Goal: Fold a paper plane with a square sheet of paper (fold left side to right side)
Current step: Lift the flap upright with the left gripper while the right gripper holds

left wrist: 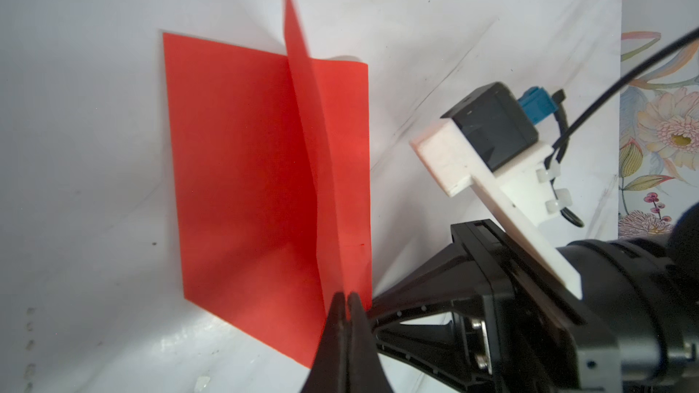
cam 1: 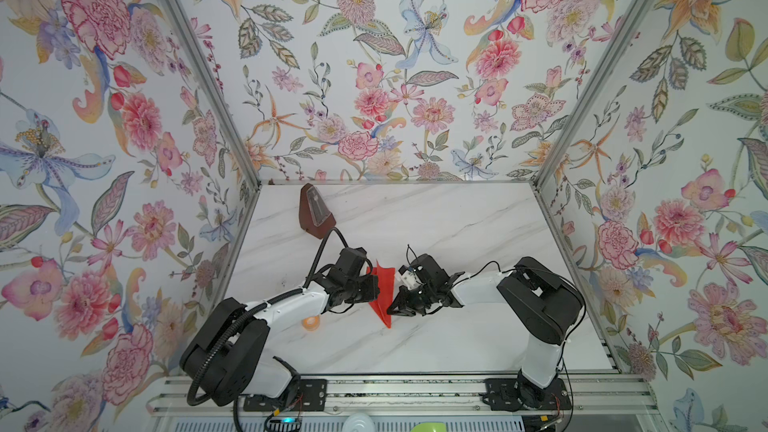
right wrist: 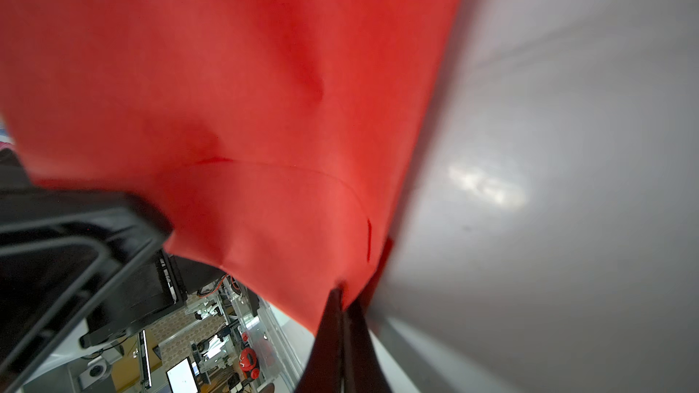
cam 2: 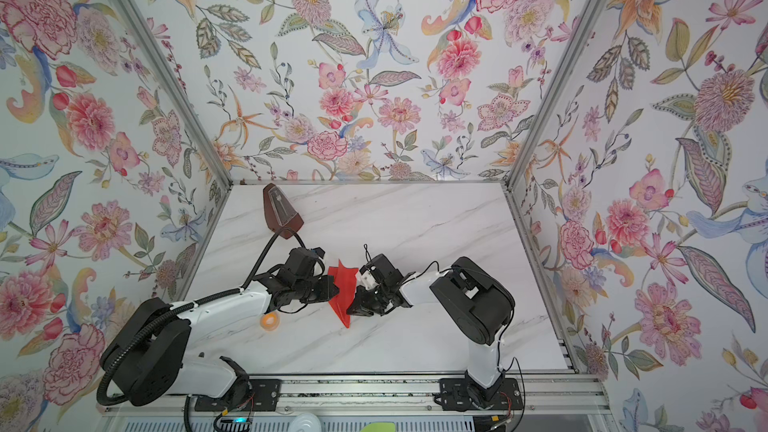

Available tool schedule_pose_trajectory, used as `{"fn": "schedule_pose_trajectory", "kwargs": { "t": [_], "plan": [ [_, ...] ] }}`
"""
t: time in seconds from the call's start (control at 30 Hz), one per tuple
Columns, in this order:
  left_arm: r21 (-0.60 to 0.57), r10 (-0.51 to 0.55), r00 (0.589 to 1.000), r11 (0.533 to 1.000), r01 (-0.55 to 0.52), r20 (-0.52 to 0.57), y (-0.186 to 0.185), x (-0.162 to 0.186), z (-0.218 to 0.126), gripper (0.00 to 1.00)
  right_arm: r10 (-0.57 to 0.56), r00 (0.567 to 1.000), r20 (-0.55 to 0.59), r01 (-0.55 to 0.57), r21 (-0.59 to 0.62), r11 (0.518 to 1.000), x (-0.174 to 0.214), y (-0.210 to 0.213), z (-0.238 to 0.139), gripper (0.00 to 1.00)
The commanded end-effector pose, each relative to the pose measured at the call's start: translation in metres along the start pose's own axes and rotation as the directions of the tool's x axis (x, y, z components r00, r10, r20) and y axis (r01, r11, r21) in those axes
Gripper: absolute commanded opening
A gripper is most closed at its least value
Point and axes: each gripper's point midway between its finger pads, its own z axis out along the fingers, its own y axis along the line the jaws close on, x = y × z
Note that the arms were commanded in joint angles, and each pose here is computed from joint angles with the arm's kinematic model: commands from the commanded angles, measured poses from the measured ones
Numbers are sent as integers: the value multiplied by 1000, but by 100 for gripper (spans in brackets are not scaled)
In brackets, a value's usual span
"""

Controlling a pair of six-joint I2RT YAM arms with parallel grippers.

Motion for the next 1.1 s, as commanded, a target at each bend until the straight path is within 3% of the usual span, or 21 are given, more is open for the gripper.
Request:
{"fn": "schedule_pose_trajectory", "kwargs": {
  "t": [0.0,0.4,0.8,1.07],
  "plan": [
    [10,20,1000,1000,-20,12,-8,-10,2,0,41,998,-57,-36,90,995,17,-27,10,0],
    [34,38,999,999,-37,-10,-19,-17,20,0,40,997,-70,-33,96,995,21,-31,13,0],
    [27,84,988,996,-82,-129,-15,-2,50,0,28,996,-83,-18,116,993,21,-36,8,0],
    [5,57,997,998,-57,-45,-16,-15,33,0,-36,993,-115,57,185,981,15,-43,-11,0]
  ]
}}
